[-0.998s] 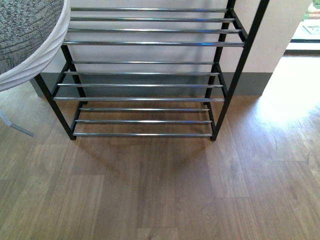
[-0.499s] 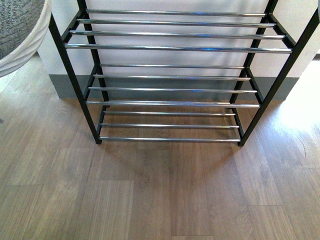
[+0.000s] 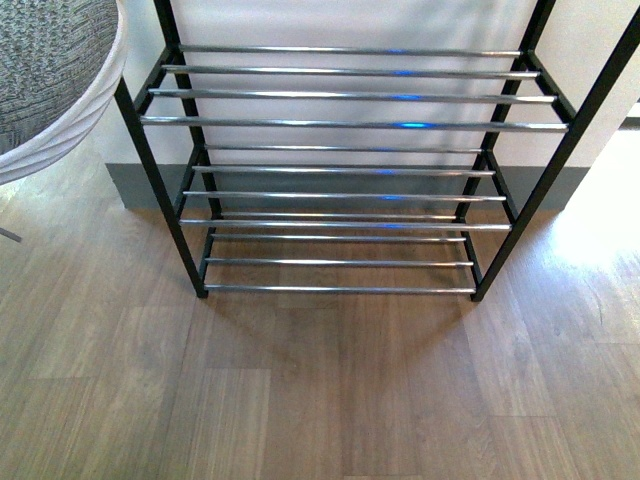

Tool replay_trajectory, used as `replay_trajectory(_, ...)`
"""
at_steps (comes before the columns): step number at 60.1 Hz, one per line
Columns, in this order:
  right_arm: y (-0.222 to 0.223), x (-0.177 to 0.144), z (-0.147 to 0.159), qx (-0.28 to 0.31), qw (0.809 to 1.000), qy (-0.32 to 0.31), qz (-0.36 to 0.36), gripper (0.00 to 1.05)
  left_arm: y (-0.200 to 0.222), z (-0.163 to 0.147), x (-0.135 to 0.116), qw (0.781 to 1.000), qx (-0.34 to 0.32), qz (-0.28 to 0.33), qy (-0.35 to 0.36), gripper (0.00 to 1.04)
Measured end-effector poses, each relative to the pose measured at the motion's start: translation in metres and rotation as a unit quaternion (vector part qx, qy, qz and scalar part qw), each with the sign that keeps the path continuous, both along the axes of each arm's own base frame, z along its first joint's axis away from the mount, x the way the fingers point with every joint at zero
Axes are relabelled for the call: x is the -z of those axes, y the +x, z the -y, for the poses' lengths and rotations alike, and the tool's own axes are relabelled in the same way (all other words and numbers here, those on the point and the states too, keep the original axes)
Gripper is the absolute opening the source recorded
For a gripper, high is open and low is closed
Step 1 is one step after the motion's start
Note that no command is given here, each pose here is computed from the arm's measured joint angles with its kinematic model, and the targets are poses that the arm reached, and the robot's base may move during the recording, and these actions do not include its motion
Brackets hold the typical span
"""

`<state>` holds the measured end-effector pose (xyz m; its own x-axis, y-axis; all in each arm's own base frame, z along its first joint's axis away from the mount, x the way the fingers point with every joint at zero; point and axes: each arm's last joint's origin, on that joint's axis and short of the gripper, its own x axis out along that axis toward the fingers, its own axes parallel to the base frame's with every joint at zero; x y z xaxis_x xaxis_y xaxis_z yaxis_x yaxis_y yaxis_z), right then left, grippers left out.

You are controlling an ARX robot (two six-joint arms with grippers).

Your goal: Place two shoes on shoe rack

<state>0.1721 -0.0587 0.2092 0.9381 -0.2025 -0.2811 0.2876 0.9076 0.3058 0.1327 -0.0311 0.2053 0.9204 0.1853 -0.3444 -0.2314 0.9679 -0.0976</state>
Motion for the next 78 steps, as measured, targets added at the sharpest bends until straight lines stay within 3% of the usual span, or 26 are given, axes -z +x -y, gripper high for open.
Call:
replay_trajectory(75, 0.0, -0.0002, 0.0, 0.0, 1.0, 0.0, 0.0, 0.01, 0.0, -0.0001, 0.0, 1.0, -0.001, 0.0, 0.001, 0.02)
replay_trajectory(78, 0.0006, 0.0001, -0.0004, -0.029, 0.999, -0.023, 0.019, 0.01, 0.0, -0.0001, -0.0001, 1.0, -0.001, 0.0, 0.001, 0.02)
